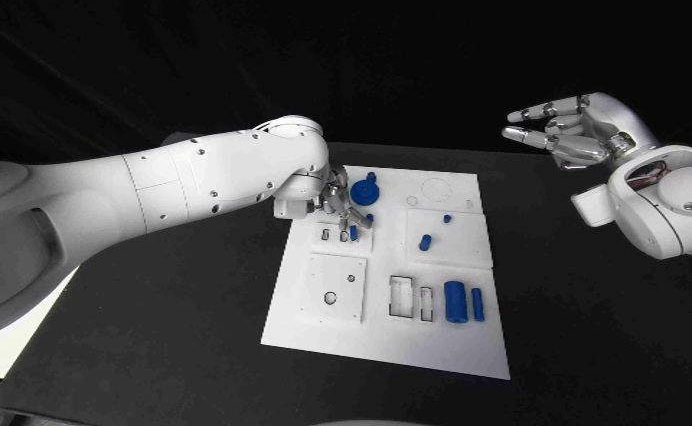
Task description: Assemble the parts on the task board
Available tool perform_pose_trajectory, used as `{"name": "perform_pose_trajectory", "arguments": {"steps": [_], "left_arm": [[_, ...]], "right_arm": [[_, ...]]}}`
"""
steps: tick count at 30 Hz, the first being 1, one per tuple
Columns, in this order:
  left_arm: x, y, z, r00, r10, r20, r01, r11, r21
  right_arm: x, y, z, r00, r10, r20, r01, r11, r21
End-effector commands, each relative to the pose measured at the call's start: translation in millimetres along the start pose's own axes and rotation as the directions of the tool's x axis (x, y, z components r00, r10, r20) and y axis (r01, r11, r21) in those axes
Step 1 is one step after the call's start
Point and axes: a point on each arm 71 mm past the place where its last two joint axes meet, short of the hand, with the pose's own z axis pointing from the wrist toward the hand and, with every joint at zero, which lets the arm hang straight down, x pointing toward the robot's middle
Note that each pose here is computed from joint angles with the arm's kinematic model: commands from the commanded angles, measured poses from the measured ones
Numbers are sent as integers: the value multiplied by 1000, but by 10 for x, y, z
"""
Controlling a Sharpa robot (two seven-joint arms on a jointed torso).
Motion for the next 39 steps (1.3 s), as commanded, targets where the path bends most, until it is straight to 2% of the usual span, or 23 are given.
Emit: {"name": "perform_pose_trajectory", "arguments": {"steps": [1, 15, 39], "left_arm": [[31, 81, -5, 999, -10, -32, 7, 993, -114], [84, 54, -12, 998, -31, -63, 25, 995, -93], [86, 63, -6, 997, -36, -65, 30, 995, -95]], "right_arm": [[22, -1, 6, 1000, -6, -15, 6, 1000, -3], [83, -30, 36, 1000, -5, -30, 5, 1000, 4], [103, -45, 44, 999, -6, -36, 7, 1000, 11]]}}
